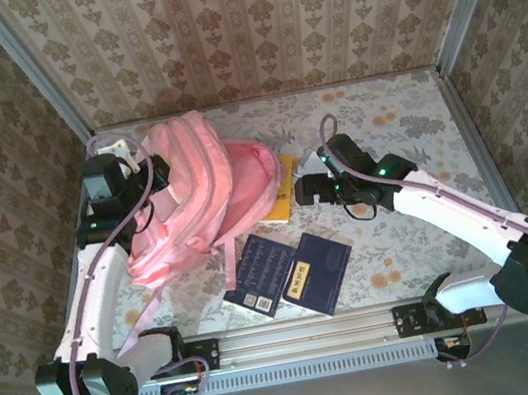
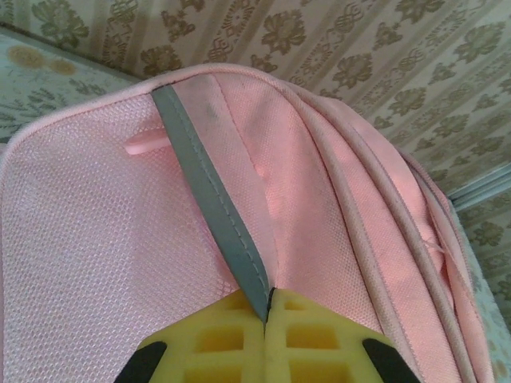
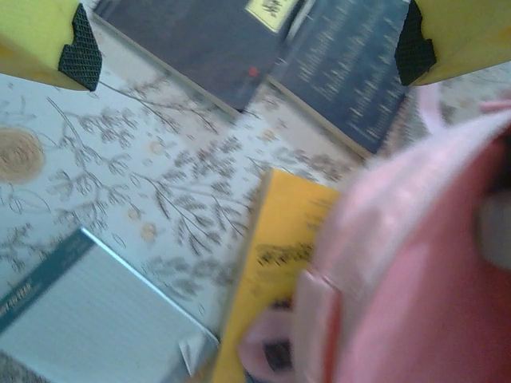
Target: Pack books, pencil case, and school supplies into a backpack
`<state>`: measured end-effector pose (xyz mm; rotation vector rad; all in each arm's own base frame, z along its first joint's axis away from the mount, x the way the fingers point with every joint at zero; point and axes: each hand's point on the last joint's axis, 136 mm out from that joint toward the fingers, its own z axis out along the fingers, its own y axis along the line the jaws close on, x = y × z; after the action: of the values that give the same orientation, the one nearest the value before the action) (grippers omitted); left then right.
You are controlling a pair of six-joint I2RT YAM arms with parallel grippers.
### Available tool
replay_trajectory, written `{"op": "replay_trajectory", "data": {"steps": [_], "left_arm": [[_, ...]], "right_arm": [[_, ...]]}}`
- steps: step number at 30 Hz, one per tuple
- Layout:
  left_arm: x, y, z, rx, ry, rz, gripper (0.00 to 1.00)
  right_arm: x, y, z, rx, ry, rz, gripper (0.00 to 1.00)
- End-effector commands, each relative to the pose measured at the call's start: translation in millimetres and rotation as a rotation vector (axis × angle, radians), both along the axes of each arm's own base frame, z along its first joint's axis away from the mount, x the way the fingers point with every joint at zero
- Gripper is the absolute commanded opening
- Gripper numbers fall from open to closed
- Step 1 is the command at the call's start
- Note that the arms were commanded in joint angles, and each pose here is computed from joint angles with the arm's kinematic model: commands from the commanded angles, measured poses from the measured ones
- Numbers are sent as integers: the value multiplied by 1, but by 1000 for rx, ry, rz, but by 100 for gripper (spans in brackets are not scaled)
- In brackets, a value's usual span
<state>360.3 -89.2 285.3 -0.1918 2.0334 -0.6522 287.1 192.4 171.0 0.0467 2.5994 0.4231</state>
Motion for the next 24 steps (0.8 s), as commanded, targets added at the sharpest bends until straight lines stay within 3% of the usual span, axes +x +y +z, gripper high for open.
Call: {"op": "replay_trajectory", "data": {"steps": [1, 8, 15, 21, 22, 24], "left_arm": [[9, 20, -4, 74, 6, 85, 0], [4, 61, -10, 116, 37, 262, 0], [13, 34, -26, 13, 92, 130, 0], [12, 19, -29, -39, 96, 63, 0], [12, 17, -30, -40, 101, 57, 4], [14, 14, -32, -37, 121, 46, 26]], "right_arm": [[-14, -12, -28, -107, 75, 48, 97], [8, -24, -58, -249, 145, -14, 97], [65, -42, -74, -321, 187, -151, 100], [126, -57, -83, -214, 213, -187, 100], [135, -61, -86, -190, 228, -186, 100], [155, -68, -95, -112, 268, -196, 100]]}}
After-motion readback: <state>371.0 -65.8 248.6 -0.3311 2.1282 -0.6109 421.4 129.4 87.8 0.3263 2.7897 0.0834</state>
